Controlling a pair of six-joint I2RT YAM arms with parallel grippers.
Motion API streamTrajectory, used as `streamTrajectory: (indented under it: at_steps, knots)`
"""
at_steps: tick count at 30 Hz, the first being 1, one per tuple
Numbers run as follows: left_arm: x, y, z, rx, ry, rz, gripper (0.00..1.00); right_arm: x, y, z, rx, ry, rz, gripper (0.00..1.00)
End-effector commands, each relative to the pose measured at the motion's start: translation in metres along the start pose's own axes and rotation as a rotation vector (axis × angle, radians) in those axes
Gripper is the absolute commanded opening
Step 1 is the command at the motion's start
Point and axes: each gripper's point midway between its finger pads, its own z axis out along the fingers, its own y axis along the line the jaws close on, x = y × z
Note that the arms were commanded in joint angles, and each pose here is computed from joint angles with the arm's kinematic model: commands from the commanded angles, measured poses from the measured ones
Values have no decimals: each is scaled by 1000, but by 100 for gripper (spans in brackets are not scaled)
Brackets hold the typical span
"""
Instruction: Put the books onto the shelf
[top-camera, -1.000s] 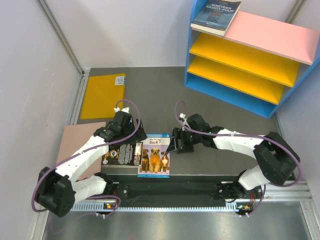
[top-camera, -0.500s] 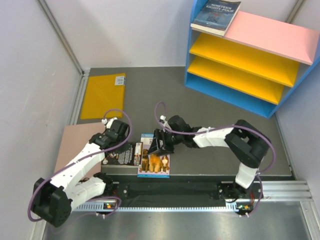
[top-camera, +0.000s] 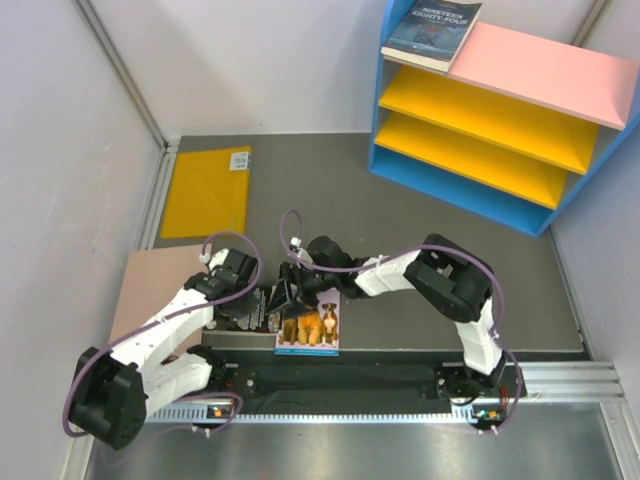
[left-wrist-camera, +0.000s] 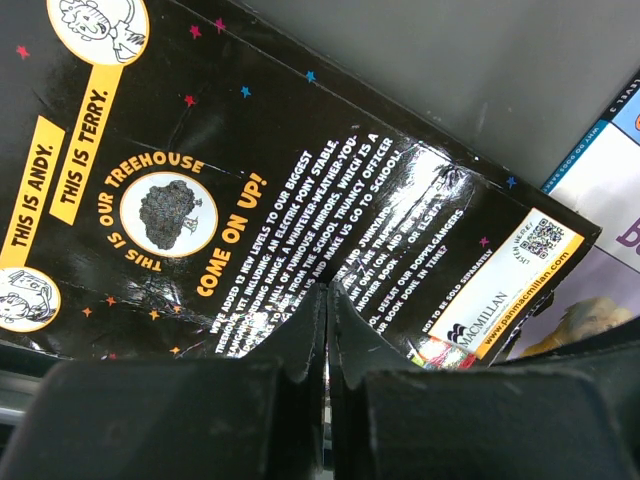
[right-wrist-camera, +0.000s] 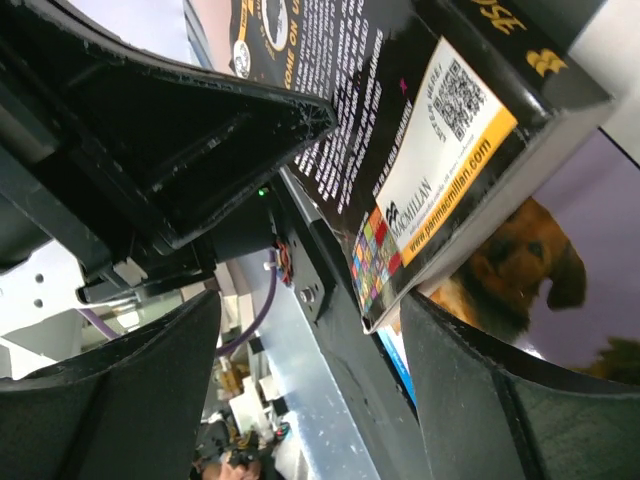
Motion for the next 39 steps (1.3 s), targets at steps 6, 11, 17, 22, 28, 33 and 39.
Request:
streamTrajectory:
  at_steps: [6,11,17,22,28,33,39]
  knots:
    - [11,-5,15,20,45,-12,0,-8,37,18,-89,4,-48,70]
    - [13,-7,16,36,53,-7,0,-8,28,17,-45,-5,-53,69]
    - [-3,-21,3,88,2,-17,0,-9,24,23,-33,9,-59,7]
    - [-37,-29,-27,137,-137,-29,8,-12,20,16,14,-15,-78,0]
    - [-70,-54,-69,264,-260,-19,44,-36,9,-17,34,-115,-66,0]
    - [-70,-70,-78,353,-253,-7,56,-68,3,-61,20,-228,-57,0]
    - [-54,-65,-55,331,-197,-3,57,-85,-7,-100,55,-289,-56,0]
